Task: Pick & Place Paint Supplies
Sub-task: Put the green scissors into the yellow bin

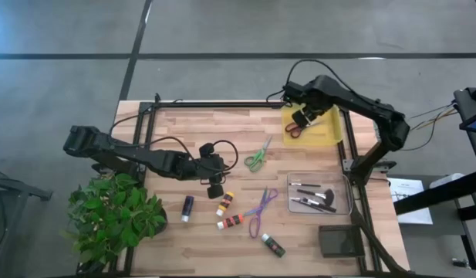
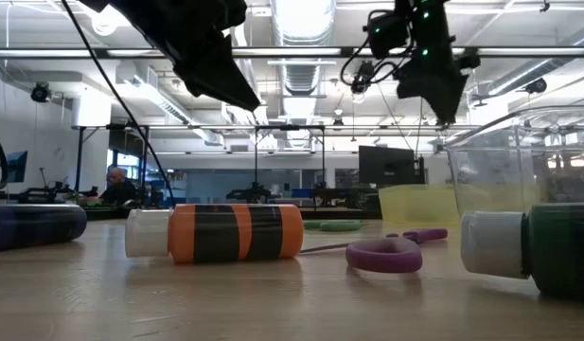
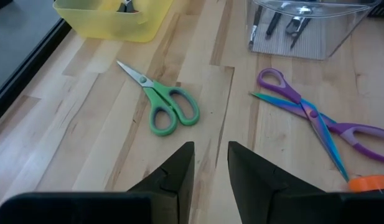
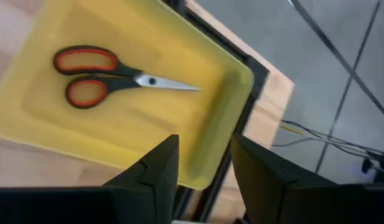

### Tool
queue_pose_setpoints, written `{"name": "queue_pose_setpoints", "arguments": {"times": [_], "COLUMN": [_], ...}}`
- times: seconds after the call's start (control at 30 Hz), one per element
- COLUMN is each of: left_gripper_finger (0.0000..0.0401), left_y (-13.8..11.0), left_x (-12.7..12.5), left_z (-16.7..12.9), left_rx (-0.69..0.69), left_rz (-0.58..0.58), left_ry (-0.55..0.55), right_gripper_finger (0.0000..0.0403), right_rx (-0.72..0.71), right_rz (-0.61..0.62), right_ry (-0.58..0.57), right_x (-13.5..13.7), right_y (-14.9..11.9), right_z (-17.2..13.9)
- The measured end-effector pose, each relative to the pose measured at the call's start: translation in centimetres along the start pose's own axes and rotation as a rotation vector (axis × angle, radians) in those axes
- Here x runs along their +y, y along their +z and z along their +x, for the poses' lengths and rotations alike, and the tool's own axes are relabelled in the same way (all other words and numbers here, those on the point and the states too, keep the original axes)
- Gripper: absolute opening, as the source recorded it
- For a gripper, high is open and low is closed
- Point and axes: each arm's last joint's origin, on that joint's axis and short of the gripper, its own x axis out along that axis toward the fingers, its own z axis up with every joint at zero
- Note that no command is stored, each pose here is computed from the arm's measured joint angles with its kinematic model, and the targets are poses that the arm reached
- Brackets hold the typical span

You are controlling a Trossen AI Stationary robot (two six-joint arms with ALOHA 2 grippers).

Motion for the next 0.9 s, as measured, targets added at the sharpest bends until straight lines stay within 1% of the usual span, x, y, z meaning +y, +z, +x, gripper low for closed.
{"name": "queue_pose_setpoints", "arguments": {"times": [0.07, 0.1, 0.2, 0.3, 0.33, 0.4, 0.43, 0.5, 0.53, 0.6, 0.67, 0.7, 0.73, 0.83, 0.9], "left_gripper_finger": [0.0104, 0.0104, 0.0104, 0.0104, 0.0104, 0.0104, 0.0104, 0.0104, 0.0104, 0.0104, 0.0104, 0.0104, 0.0104, 0.0104, 0.0104], "left_y": [0.0, 0.0, -0.2, -0.2, -0.3, -0.3, -0.3, -0.3, -0.3, -0.3, -0.3, -0.3, -0.3, -0.3, -0.3], "left_x": [0.0, 0.0, 0.0, 0.0, 0.0, 0.0, 0.0, 0.0, 0.0, 0.0, 0.0, 0.0, 0.0, 0.0, 0.0], "left_z": [0.0, 0.0, 0.0, 0.0, 0.0, 0.0, 0.0, 0.0, 0.0, 0.0, 0.0, 0.0, 0.0, 0.0, 0.0], "left_rx": [0.003, 0.004, 0.018, 0.023, 0.026, 0.029, 0.029, 0.029, 0.031, 0.031, 0.031, 0.031, 0.031, 0.030, 0.029], "left_rz": [0.002, 0.003, 0.007, 0.008, 0.005, 0.004, 0.005, 0.005, 0.006, 0.006, 0.006, 0.006, 0.006, 0.005, 0.005], "left_ry": [0.000, 0.000, 0.003, 0.002, 0.002, 0.002, 0.001, 0.001, 0.001, 0.001, 0.002, 0.002, 0.002, 0.002, 0.002], "right_gripper_finger": [0.0140, 0.0139, 0.0139, 0.0139, 0.0139, 0.0139, 0.0139, 0.0138, 0.0138, 0.0138, 0.0138, 0.0138, 0.0138, 0.0138, 0.0138], "right_rx": [0.018, 0.013, -0.041, -0.169, -0.207, -0.270, -0.288, -0.296, -0.306, -0.336, -0.358, -0.373, -0.394, -0.439, -0.421], "right_rz": [-0.031, -0.039, -0.057, -0.061, -0.064, -0.066, -0.071, -0.094, -0.102, -0.131, -0.164, -0.181, -0.185, -0.125, -0.077], "right_ry": [0.018, 0.053, 0.247, 0.486, 0.547, 0.622, 0.634, 0.605, 0.556, 0.416, 0.243, 0.170, 0.121, 0.036, -0.010], "right_x": [0.7, 0.9, 1.8, 2.9, 2.9, 2.9, 3.0, 3.2, 3.2, 3.4, 3.2, 3.3, 3.4, 3.1, 2.8], "right_y": [0.1, 0.2, 0.7, 1.2, 1.2, 1.3, 1.2, 0.9, 0.6, -0.1, -1.0, -1.3, -1.6, -2.2, -2.5], "right_z": [0.0, -0.2, -1.2, -2.9, -3.5, -4.7, -5.1, -5.5, -5.7, -6.2, -6.5, -6.7, -6.9, -7.6, -7.7]}}
